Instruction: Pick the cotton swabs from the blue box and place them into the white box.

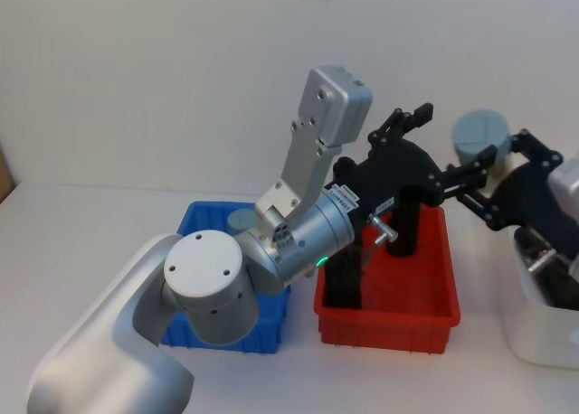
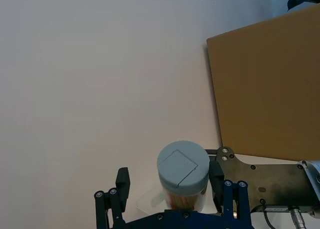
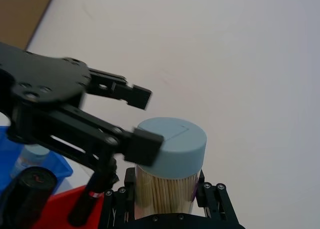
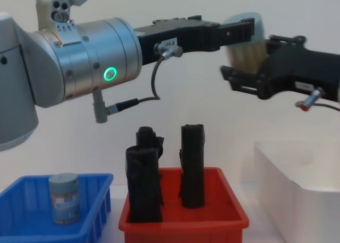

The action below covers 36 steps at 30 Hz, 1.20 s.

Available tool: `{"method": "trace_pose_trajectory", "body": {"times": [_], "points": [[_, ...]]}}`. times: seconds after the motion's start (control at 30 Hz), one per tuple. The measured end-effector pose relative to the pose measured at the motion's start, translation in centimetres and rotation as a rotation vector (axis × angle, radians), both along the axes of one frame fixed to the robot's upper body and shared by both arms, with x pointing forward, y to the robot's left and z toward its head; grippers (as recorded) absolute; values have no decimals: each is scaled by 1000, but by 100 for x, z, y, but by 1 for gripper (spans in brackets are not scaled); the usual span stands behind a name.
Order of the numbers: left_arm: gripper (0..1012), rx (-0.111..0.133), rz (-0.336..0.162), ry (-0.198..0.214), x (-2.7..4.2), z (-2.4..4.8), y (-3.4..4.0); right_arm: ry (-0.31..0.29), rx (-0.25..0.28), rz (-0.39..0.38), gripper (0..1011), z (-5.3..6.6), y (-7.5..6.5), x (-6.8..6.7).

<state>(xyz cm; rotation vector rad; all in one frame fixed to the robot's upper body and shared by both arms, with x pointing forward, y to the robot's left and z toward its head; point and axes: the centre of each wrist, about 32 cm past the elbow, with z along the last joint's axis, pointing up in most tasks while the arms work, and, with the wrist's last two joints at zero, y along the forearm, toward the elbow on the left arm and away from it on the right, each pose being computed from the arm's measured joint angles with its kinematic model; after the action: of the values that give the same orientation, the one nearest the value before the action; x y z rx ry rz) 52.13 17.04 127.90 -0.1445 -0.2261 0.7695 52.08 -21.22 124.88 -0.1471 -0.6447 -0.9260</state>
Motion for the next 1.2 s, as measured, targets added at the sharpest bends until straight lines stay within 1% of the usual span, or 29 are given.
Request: {"method": "trace_pose_trajectory", "body": {"times": [0.07, 0.13, 0.27, 0.53, 0.57, 0.7, 0.83, 0.93, 1.03, 1.1, 1.2], "points": [[1003, 0, 0, 0, 0, 0, 0, 5, 11, -19, 667, -26, -31, -16], [1004, 0, 0, 0, 0, 0, 0, 13, 37, -56, 667, -69, -88, -47], [1004, 0, 0, 0, 0, 0, 0, 23, 61, -94, 667, -119, -155, -82], [1004, 0, 0, 0, 0, 0, -1, 64, 150, -213, 667, -261, -357, -168], [1004, 0, 0, 0, 0, 0, -1, 77, 169, -237, 667, -290, -399, -178], [1004, 0, 0, 0, 0, 0, 0, 109, 203, -283, 667, -348, -489, -194], [1004, 0, 0, 0, 0, 0, -1, 163, 247, -343, 667, -422, -615, -197], [1004, 0, 0, 0, 0, 0, 0, 194, 263, -369, 667, -454, -676, -190], [1003, 0, 0, 0, 0, 0, -1, 248, 285, -402, 667, -498, -764, -171], [1004, 0, 0, 0, 0, 0, 0, 270, 291, -412, 667, -509, -795, -161], [1004, 0, 0, 0, 0, 0, -1, 318, 298, -420, 667, -517, -852, -133]]}}
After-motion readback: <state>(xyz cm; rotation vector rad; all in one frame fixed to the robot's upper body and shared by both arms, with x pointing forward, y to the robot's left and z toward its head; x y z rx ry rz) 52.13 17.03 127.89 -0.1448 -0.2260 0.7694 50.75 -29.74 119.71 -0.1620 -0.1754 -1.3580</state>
